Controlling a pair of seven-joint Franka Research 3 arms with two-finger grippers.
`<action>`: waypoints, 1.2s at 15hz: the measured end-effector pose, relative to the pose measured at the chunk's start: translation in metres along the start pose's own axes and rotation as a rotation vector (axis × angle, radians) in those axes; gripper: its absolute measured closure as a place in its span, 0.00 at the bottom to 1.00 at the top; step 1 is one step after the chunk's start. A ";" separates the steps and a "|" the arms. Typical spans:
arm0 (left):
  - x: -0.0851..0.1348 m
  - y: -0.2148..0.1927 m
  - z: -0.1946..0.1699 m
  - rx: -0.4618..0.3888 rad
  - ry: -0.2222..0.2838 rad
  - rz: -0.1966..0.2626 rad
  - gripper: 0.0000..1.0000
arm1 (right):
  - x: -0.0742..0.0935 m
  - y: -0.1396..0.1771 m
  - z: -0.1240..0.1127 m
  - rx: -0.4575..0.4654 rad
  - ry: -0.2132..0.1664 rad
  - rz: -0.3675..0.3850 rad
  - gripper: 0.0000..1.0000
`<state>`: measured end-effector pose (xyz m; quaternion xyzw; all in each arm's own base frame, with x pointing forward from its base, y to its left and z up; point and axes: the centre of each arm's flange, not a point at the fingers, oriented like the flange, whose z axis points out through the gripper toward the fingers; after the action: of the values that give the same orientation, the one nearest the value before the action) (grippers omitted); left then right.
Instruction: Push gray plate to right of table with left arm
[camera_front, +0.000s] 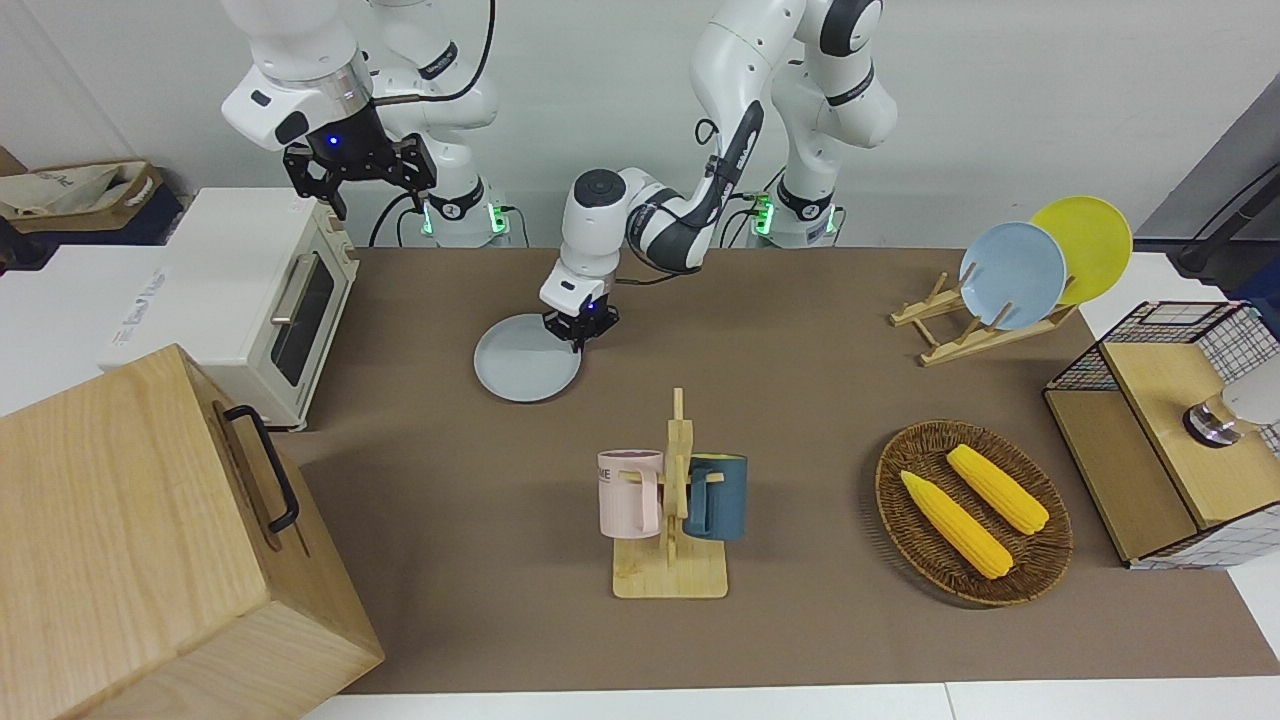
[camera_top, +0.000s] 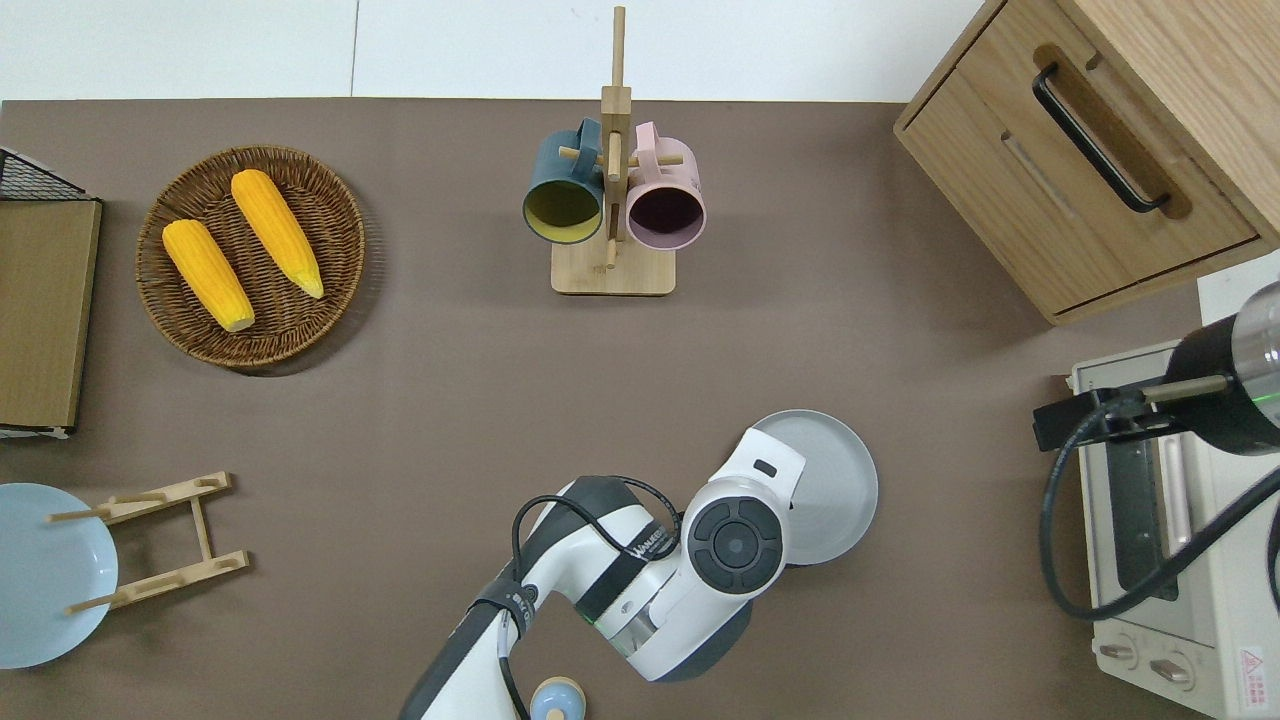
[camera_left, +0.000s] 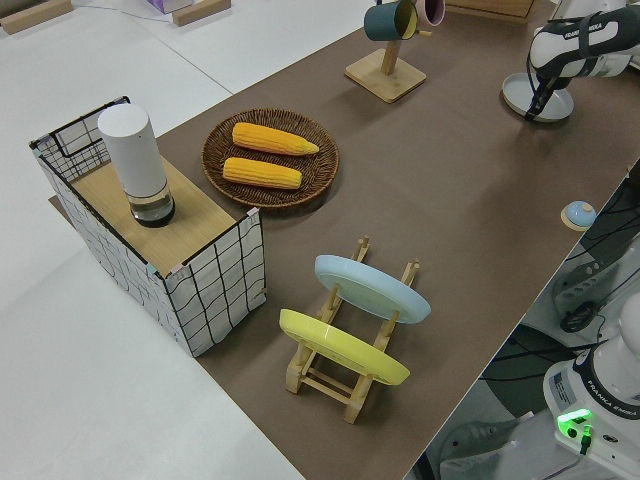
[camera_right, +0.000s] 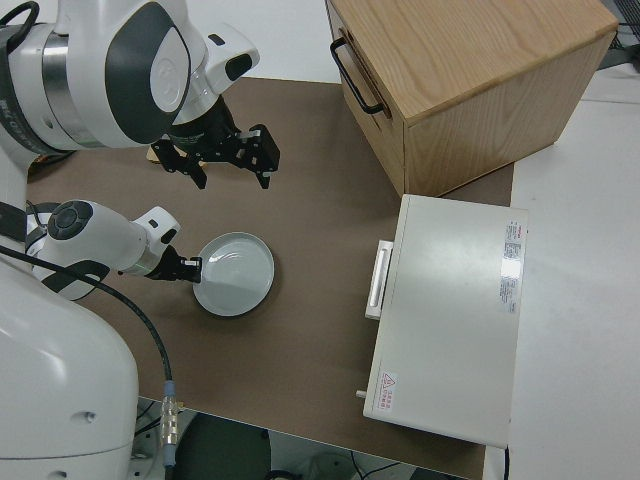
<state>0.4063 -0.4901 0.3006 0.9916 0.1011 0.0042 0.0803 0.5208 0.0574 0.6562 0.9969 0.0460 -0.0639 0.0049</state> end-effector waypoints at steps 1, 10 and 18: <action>0.000 0.000 0.001 0.001 -0.001 0.000 0.96 | 0.000 0.000 0.000 0.000 0.000 0.000 0.01; 0.000 0.000 0.001 0.024 -0.014 0.008 0.12 | 0.000 0.000 0.000 0.000 0.000 0.000 0.01; 0.009 -0.011 -0.018 0.062 -0.025 0.065 0.00 | 0.000 0.000 0.000 0.000 0.000 0.000 0.01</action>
<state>0.4129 -0.4746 0.3170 0.9964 0.0678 -0.0089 0.0505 0.5208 0.0574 0.6562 0.9969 0.0460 -0.0639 0.0049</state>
